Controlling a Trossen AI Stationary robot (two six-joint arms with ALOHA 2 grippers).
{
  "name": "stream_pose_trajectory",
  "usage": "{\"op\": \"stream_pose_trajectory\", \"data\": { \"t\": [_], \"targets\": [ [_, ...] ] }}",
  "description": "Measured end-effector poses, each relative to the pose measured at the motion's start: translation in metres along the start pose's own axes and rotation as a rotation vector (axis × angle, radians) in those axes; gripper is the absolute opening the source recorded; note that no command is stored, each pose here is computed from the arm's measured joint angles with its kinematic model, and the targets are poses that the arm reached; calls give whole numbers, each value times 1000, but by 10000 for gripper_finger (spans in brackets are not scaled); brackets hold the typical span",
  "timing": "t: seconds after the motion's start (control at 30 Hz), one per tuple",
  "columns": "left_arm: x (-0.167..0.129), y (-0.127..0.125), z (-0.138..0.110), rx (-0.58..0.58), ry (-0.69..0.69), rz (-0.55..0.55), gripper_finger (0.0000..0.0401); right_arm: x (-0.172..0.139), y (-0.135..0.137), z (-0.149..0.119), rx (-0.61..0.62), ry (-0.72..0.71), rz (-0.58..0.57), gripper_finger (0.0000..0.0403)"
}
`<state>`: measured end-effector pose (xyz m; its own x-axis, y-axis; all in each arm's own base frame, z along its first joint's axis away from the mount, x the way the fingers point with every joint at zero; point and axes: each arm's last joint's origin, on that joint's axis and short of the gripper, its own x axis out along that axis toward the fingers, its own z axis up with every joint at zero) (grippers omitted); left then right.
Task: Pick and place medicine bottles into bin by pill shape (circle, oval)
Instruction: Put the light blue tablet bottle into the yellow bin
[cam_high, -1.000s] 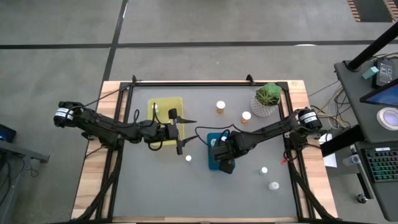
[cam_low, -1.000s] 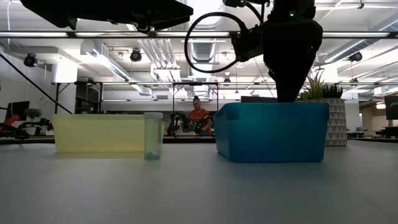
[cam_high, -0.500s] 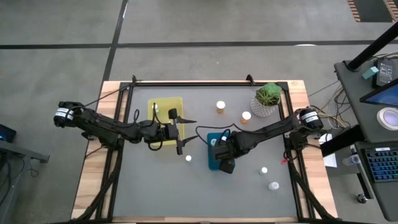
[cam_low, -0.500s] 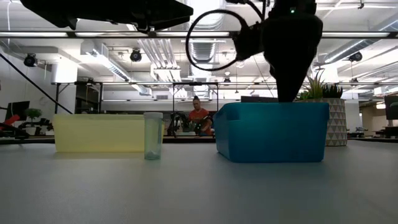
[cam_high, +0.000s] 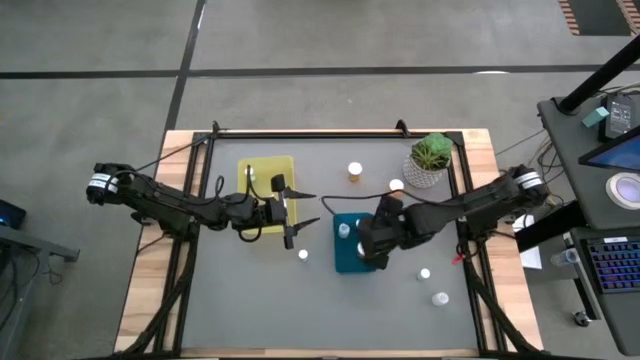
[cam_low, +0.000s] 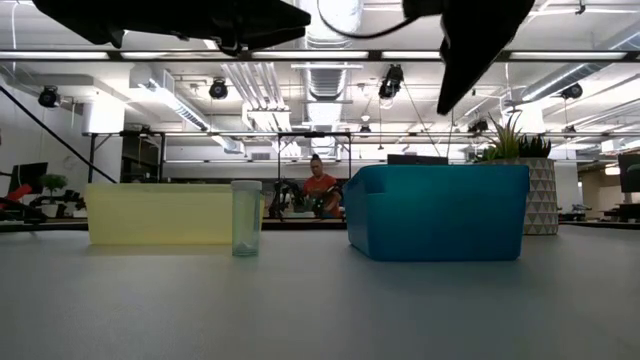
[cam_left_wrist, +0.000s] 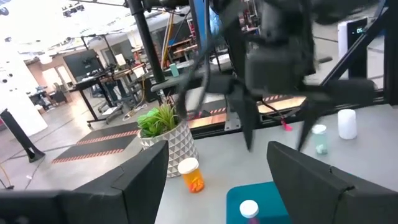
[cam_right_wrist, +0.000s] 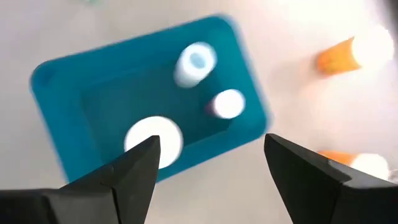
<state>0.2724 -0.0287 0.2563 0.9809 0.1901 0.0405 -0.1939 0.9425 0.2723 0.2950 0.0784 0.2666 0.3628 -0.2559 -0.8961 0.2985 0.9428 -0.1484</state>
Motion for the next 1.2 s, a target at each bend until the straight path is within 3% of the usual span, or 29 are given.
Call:
{"op": "stream_pose_trajectory", "data": {
  "t": [0.2, 0.43, 0.63, 0.83, 0.97, 1.2],
  "targets": [
    [-2, -1, -3, -77, 53, -56, 257, -18, -18, -17, -75, -290, -39, 279],
    [-2, -8, -5, -155, 382, -177, 254, -26, -38, -30, -187, -768, 11, 274],
    [1, -26, 6, -141, 611, -259, 248, -37, -56, -43, -258, -1015, 17, 271],
    [14, -46, 11, -120, 780, -290, 248, -47, -69, -55, -328, -1117, 16, 270],
    [25, -64, -4, -80, 867, -313, 248, -53, -75, -63, -320, -1141, 12, 271],
    [35, -71, -13, -239, 936, -345, 248, -51, -80, -76, -306, -1138, 22, 271]
  ]
}}
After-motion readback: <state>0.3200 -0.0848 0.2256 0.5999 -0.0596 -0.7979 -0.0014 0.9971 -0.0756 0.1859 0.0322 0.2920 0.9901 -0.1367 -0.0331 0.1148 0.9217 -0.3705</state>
